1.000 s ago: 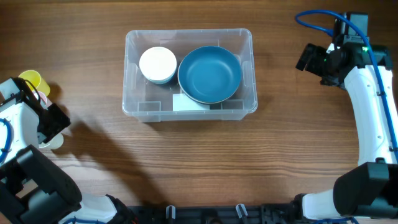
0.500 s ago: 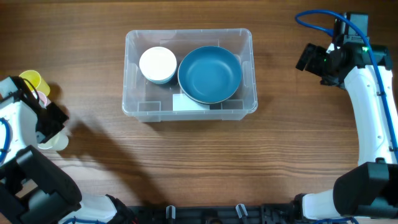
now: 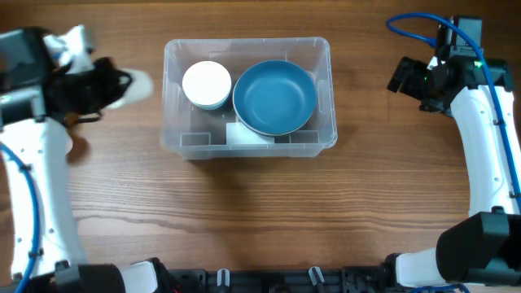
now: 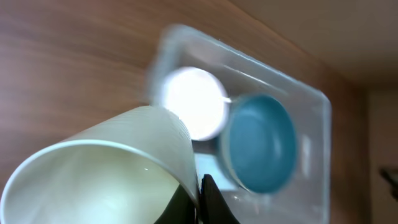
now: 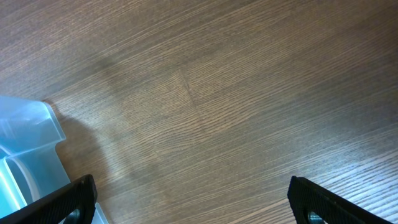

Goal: Pack container
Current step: 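Carry the pale green cup into the bin and release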

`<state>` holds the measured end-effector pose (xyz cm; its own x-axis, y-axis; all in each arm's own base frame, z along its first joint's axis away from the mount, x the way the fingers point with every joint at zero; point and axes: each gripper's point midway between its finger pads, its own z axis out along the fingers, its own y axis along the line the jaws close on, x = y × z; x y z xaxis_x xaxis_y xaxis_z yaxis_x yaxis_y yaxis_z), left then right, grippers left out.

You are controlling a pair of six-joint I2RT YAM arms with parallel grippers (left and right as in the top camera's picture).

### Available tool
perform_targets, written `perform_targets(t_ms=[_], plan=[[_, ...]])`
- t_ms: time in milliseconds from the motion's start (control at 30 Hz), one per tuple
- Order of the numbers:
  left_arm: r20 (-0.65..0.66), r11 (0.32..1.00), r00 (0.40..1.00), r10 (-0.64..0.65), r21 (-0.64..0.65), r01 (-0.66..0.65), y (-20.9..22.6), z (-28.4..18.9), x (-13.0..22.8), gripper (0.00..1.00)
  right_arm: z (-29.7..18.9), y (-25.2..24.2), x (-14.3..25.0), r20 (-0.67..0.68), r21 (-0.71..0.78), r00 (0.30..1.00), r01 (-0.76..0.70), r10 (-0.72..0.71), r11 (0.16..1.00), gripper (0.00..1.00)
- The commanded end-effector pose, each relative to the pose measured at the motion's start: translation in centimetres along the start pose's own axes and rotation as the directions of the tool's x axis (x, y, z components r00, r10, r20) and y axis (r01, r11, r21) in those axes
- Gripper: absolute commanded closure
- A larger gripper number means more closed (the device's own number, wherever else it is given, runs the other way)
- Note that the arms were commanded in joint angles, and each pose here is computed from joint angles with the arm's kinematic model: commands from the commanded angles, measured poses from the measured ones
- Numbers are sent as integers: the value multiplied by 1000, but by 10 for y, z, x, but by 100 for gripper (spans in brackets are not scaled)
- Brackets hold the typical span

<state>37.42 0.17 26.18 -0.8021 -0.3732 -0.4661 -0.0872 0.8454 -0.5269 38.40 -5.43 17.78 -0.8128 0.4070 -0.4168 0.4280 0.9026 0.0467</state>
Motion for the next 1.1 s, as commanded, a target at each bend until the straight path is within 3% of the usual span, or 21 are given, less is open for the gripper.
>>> perform_targets(t_ms=[0,67,267,467,1067], plan=[[-21,976,976,215,-32,-215,-46,12,17,96,-8,-1,-4,28,3,1000,-6,6,1000,0],[-52,948,954,294,-111,-299,-56,26,28,96,-8,-1,-4,28,3,1000,-6,6,1000,0],[-150,867,877,456,-148,-476,-89,59,65,96,-8,-1,-4,28,3,1000,-6,6,1000,0],[-311,843,847,431,-196,-501,-58,105,101,96,-8,-1,-4,28,3,1000,-6,6,1000,0],[-416,824,796,440,-166,-542,-40,175,143,96,-8,-1,-4,28,3,1000,-6,6,1000,1]])
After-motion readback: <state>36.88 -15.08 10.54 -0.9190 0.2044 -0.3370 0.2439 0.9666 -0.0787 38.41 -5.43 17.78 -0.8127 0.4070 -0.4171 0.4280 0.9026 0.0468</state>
